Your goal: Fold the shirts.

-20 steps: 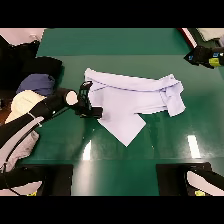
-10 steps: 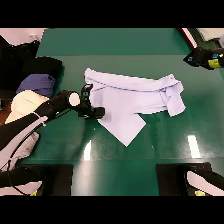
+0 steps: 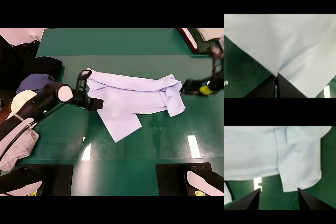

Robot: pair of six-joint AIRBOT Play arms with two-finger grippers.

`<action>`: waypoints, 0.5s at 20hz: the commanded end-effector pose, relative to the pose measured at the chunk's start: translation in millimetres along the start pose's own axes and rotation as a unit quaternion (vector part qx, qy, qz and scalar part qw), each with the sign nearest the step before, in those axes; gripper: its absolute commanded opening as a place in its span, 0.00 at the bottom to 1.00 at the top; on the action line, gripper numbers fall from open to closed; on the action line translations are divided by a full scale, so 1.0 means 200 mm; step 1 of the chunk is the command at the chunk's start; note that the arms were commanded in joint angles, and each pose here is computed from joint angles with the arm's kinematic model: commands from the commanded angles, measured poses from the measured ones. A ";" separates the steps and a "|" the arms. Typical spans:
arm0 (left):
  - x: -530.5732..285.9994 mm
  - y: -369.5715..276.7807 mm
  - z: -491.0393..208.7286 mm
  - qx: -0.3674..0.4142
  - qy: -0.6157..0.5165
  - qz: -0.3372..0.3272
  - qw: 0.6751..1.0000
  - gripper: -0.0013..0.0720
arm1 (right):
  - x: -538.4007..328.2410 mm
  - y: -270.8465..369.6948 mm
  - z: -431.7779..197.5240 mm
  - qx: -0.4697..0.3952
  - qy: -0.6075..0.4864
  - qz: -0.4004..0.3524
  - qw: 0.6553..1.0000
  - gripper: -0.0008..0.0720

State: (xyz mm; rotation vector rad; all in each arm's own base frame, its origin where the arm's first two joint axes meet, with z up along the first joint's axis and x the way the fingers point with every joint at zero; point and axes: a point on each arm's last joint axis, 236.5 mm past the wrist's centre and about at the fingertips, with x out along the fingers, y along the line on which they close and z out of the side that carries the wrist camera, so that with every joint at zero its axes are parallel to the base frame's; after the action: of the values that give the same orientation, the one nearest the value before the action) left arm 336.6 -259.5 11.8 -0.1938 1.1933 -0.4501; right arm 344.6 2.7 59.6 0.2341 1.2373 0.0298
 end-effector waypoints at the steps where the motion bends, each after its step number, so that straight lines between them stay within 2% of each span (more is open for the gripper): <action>1: -0.12 -0.02 0.02 0.021 -0.014 0.004 1.000 0.06 | 0.21 -0.10 -0.35 0.041 0.100 -0.022 0.994 0.74; 6: -0.12 0.00 -0.03 0.025 0.007 0.009 1.000 0.06 | 0.39 -0.05 -0.49 0.104 0.113 0.021 0.988 0.75; 10: -0.12 0.00 -0.05 0.025 0.015 0.011 1.000 0.05 | 0.46 -0.08 -0.49 0.162 0.094 0.023 0.982 0.75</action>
State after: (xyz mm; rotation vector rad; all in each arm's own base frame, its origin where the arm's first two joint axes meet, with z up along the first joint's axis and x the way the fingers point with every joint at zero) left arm 323.5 -249.3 28.0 -0.1413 1.2001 -0.4639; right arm 278.6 13.9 -48.6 0.4656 1.4537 -0.0749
